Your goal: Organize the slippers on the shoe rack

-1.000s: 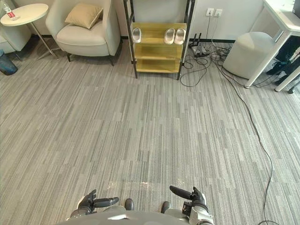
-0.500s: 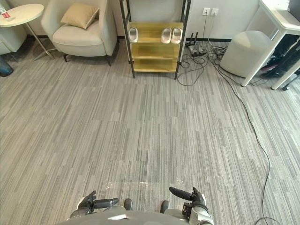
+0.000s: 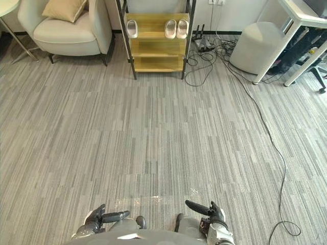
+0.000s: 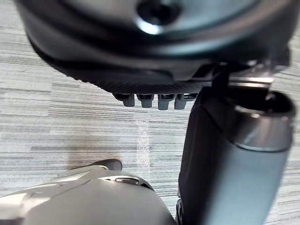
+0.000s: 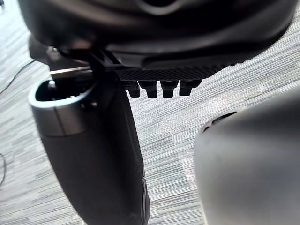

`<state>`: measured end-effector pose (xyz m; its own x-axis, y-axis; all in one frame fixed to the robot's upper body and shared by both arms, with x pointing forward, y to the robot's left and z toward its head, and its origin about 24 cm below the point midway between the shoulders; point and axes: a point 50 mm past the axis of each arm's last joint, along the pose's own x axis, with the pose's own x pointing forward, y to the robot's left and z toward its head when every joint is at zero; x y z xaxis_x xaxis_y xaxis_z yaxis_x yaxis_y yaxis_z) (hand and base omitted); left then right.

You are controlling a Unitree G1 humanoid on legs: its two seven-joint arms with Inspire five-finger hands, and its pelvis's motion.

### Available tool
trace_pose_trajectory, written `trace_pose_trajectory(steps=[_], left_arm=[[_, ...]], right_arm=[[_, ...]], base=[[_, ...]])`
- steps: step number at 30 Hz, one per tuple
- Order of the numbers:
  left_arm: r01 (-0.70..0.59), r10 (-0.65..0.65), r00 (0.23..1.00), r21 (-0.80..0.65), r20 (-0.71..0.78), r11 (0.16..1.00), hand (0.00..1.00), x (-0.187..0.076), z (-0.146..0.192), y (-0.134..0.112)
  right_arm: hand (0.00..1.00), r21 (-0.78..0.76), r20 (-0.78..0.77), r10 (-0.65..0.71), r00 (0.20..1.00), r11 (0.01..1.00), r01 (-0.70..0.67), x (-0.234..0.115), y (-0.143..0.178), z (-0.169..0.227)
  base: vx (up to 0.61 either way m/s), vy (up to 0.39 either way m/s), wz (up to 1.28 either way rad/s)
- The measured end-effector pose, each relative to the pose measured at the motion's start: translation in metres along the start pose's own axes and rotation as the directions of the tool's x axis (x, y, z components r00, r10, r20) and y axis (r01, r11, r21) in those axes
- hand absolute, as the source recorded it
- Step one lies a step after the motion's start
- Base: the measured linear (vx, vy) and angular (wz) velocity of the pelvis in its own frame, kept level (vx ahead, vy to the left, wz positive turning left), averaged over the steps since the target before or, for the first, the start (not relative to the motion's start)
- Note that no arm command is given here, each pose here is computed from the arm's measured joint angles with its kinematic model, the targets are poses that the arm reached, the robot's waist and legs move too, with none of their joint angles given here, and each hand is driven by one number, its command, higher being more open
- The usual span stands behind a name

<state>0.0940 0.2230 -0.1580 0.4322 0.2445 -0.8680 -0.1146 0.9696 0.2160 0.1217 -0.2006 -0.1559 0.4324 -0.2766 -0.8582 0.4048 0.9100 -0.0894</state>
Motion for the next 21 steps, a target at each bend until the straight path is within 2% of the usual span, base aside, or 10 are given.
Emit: trace_pose_trajectory(steps=[6,11,16,21], left_arm=[[0.006,-0.006,1.000,-0.013,0.005,1.000,1.00,0.001,0.006,-0.006],[0.014,-0.014,1.000,-0.042,0.007,0.999,1.00,0.001,0.006,-0.013],[0.001,0.008,0.999,-0.167,0.052,0.986,1.00,0.002,0.018,-0.013],[0.006,0.025,0.987,-0.198,0.156,0.980,1.00,0.003,0.044,-0.010]], right_arm=[[1.00,0.018,0.055,0.015,0.998,1.000,-0.016,0.003,0.006,0.019],[1.00,0.035,0.067,-0.009,0.998,0.999,0.006,0.004,-0.001,0.023],[1.00,0.035,0.075,0.009,0.997,0.999,-0.011,0.002,0.006,0.021],[1.00,0.053,0.099,0.036,0.994,0.998,-0.041,0.000,0.021,0.027]], base=[[0.31,-0.047,0.45],[0.57,-0.240,0.57],[0.60,-0.227,-0.06],[0.42,0.007,-0.31]])
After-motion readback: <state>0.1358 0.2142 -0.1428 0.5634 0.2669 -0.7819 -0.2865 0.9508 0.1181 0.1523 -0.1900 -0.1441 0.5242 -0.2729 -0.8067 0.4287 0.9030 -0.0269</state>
